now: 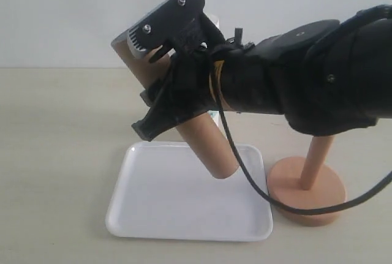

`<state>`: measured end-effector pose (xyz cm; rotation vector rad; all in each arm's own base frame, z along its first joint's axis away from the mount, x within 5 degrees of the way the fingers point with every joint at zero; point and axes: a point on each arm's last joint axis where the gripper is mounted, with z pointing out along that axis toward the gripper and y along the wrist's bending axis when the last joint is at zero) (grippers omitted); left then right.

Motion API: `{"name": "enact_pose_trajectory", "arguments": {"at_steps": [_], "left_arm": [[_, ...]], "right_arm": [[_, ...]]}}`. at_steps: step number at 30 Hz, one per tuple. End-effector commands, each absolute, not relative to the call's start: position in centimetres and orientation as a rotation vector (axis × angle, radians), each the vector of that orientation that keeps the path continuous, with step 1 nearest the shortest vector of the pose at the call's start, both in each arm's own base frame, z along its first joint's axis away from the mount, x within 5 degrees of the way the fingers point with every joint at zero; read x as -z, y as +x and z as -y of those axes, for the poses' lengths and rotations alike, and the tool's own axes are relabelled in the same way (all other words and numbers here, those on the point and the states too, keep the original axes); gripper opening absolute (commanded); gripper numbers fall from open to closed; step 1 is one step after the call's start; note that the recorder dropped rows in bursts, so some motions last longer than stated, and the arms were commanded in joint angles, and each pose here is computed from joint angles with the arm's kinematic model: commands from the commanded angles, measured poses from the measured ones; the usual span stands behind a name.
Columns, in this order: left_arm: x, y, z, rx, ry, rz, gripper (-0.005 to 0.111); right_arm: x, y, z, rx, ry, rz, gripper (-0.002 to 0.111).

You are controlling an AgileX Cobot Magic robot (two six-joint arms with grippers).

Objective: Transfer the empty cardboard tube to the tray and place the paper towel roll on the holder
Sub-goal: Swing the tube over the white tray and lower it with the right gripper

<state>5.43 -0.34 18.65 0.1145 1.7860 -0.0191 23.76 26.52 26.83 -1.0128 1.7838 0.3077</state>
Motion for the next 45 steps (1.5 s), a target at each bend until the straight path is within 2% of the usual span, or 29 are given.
{"name": "enact_pose_trajectory", "arguments": {"at_steps": [1, 6, 10, 14, 19, 25, 27, 32, 36, 42, 45], "left_arm": [[-18.6, 5.4, 0.3, 0.017, 0.113, -1.786, 0.005], [-18.6, 5.4, 0.3, 0.017, 0.113, -1.786, 0.005], [-18.6, 5.4, 0.3, 0.017, 0.113, -1.786, 0.005], [-18.6, 5.4, 0.3, 0.017, 0.113, -1.786, 0.005], [-18.6, 5.4, 0.3, 0.017, 0.113, -1.786, 0.005], [-18.6, 5.4, 0.3, 0.017, 0.113, -1.786, 0.005], [-18.6, 5.4, 0.3, 0.017, 0.113, -1.786, 0.005], [-18.6, 5.4, 0.3, 0.017, 0.113, -1.786, 0.005], [-18.6, 5.4, 0.3, 0.017, 0.113, -1.786, 0.005], [-18.6, 5.4, 0.3, 0.017, 0.113, -1.786, 0.005], [-18.6, 5.4, 0.3, 0.017, 0.113, -1.786, 0.005]], "right_arm": [[-27.5, 23.0, -27.4, -0.192, -1.033, -1.719, 0.000], [-27.9, 20.9, -28.5, 0.064, -1.136, -1.631, 0.000], [-28.4, 19.9, -29.5, 0.174, -1.204, -1.658, 0.000], [-28.0, 20.2, -31.0, 0.231, -1.358, -1.752, 0.000], [-27.2, 21.1, -32.6, 0.422, -1.599, -1.910, 0.000], [-25.8, 22.4, -35.3, 0.555, -1.864, -1.868, 0.000], [-25.2, 23.2, -35.6, 0.537, -1.867, -1.902, 0.000], [-22.6, 26.5, -33.8, 0.194, -2.018, -2.070, 0.000], [-22.4, 27.1, -33.4, 0.158, -2.114, -1.989, 0.000], [-17.9, 27.4, -34.5, 0.107, -2.186, -2.038, 0.000], [-17.4, 27.5, -34.6, 0.114, -2.189, -2.039, 0.000]]}}
